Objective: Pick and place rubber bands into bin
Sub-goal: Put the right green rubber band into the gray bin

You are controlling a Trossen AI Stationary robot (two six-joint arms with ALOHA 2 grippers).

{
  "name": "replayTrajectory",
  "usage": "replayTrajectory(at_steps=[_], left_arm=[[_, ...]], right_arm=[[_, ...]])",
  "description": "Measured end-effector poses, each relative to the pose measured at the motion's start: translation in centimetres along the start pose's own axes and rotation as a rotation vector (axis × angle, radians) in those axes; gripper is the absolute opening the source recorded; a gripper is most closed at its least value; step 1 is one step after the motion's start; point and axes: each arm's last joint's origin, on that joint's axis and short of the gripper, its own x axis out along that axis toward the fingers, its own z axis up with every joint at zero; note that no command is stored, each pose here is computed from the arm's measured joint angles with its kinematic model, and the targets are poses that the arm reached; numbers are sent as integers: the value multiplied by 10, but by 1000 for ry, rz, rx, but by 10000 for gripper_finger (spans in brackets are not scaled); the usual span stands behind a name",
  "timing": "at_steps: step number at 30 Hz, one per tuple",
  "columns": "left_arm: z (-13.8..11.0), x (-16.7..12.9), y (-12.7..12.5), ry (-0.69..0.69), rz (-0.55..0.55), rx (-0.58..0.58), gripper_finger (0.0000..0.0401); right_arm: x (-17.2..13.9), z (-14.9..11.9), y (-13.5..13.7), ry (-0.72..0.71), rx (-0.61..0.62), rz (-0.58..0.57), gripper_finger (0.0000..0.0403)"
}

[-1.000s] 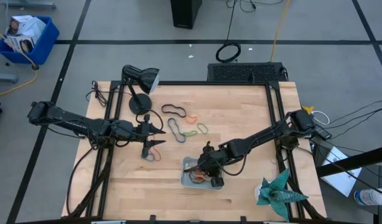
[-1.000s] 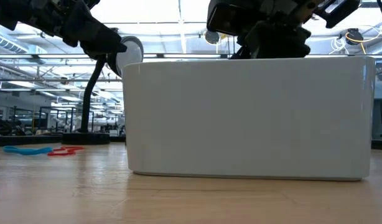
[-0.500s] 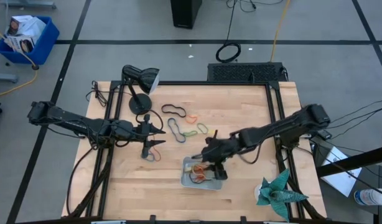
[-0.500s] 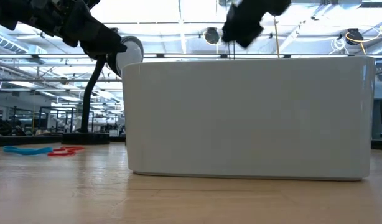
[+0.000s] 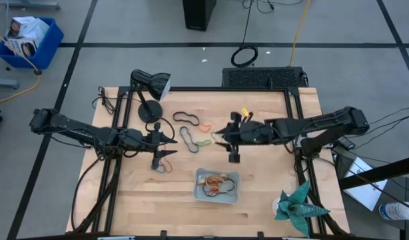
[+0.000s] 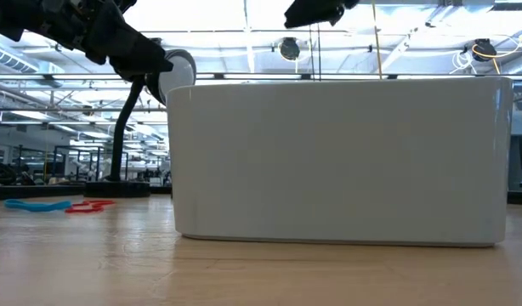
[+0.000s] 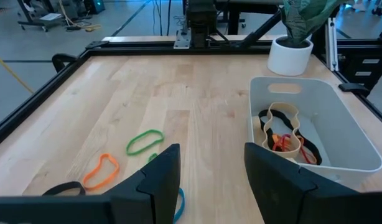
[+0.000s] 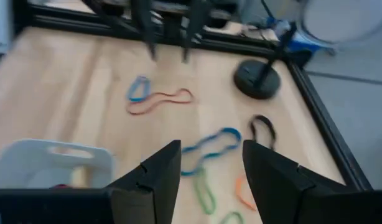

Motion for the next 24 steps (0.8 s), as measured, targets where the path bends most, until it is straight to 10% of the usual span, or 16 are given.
replayTrajectory(at_steps=[13, 24], left_arm=[[-1, 0, 0, 6, 0, 1, 184], [-3, 0, 0, 28, 2, 5, 184]], right_arm=[[61, -39, -77, 234, 137, -211, 167], [122, -93, -82, 494, 166, -178, 167]])
